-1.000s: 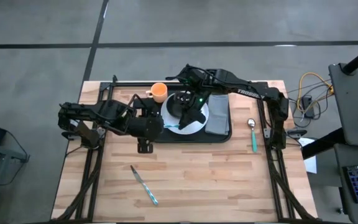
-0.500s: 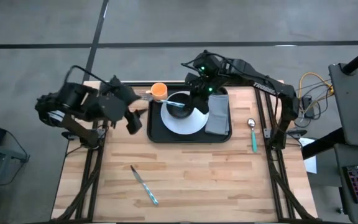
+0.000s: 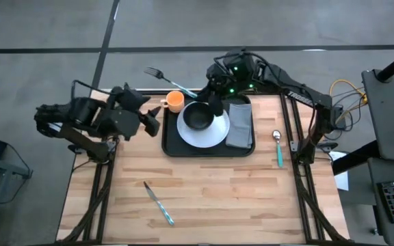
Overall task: Set up tray
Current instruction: Put the blue fork on top of the gray napkin on the black tray
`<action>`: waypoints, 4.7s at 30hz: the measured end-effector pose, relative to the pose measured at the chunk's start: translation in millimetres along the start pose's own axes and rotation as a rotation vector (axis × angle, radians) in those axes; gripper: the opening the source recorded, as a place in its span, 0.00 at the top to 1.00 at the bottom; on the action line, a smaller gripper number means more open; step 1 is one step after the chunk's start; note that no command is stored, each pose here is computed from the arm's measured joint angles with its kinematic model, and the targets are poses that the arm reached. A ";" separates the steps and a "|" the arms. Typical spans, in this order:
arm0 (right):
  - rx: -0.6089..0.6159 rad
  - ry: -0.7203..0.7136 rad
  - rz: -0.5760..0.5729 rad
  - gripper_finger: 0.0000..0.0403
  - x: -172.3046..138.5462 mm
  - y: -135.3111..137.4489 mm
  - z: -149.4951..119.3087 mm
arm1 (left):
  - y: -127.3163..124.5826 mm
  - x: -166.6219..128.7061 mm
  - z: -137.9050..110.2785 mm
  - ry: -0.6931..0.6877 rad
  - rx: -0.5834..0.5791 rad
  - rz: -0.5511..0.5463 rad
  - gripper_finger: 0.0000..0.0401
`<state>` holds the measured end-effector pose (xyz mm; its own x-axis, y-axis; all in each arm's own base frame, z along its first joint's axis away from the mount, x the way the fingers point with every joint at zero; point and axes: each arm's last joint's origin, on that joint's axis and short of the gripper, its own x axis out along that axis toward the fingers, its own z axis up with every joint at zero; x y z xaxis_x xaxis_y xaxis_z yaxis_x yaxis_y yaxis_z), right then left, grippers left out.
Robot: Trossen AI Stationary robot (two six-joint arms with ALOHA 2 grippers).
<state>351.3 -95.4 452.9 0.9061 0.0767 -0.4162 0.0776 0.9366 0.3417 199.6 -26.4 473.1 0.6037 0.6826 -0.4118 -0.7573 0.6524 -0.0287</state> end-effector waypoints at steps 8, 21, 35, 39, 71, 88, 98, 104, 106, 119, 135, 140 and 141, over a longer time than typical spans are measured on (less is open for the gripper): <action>-0.022 -0.163 0.077 0.92 8.4 15.5 10.8 | 5.8 1.7 -10.8 -0.264 -0.115 -0.168 0.44; -0.056 -0.374 0.208 0.92 29.9 34.7 10.5 | 17.4 7.1 -46.4 -0.564 -0.250 -0.455 0.44; -0.079 -0.451 0.243 0.92 53.2 47.0 -9.8 | -15.6 16.0 -23.4 -0.575 -0.160 -0.512 0.44; -0.082 -0.454 0.256 0.92 53.8 51.3 -10.7 | -22.6 20.1 -24.1 -0.570 -0.167 -0.523 0.44; -0.122 -0.341 -0.176 0.50 0.8 66.2 -23.6 | -38.8 49.6 -29.3 -0.551 -0.240 -0.276 0.96; -0.179 -0.366 -0.180 0.60 -1.8 66.6 -19.8 | -89.9 78.5 -5.1 -0.354 0.141 0.012 0.96; -0.131 -0.350 -0.105 0.61 -27.5 70.9 -18.7 | -90.8 83.1 -3.1 -0.316 0.198 0.059 0.96; -0.102 -0.344 -0.103 0.61 -29.1 69.7 -18.9 | -90.8 88.7 -3.7 -0.310 0.196 0.075 0.96; -0.094 -0.335 -0.103 0.62 -27.0 69.1 -19.8 | -90.2 92.1 -3.6 -0.307 0.197 0.085 0.96; -0.068 -0.287 -0.108 0.62 -21.7 67.3 -24.4 | -100.2 107.6 -14.8 -0.261 0.296 0.083 0.96; -0.081 -0.266 -0.129 0.81 -14.7 64.8 -26.7 | -103.4 106.0 -13.2 -0.271 0.269 0.004 0.96; -0.123 -0.262 -0.148 0.94 -14.9 63.7 -26.7 | -104.6 107.3 -14.2 -0.269 0.252 0.004 0.96; -0.122 -0.266 -0.149 0.95 -16.0 63.9 -26.4 | -104.6 107.3 -14.2 -0.269 0.253 0.003 0.96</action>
<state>330.7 -27.8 459.1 0.9666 -0.1414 -0.2138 0.1818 0.9662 0.1829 340.1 -26.0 419.0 0.6708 0.7249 -0.1566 -0.6941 0.6880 0.2118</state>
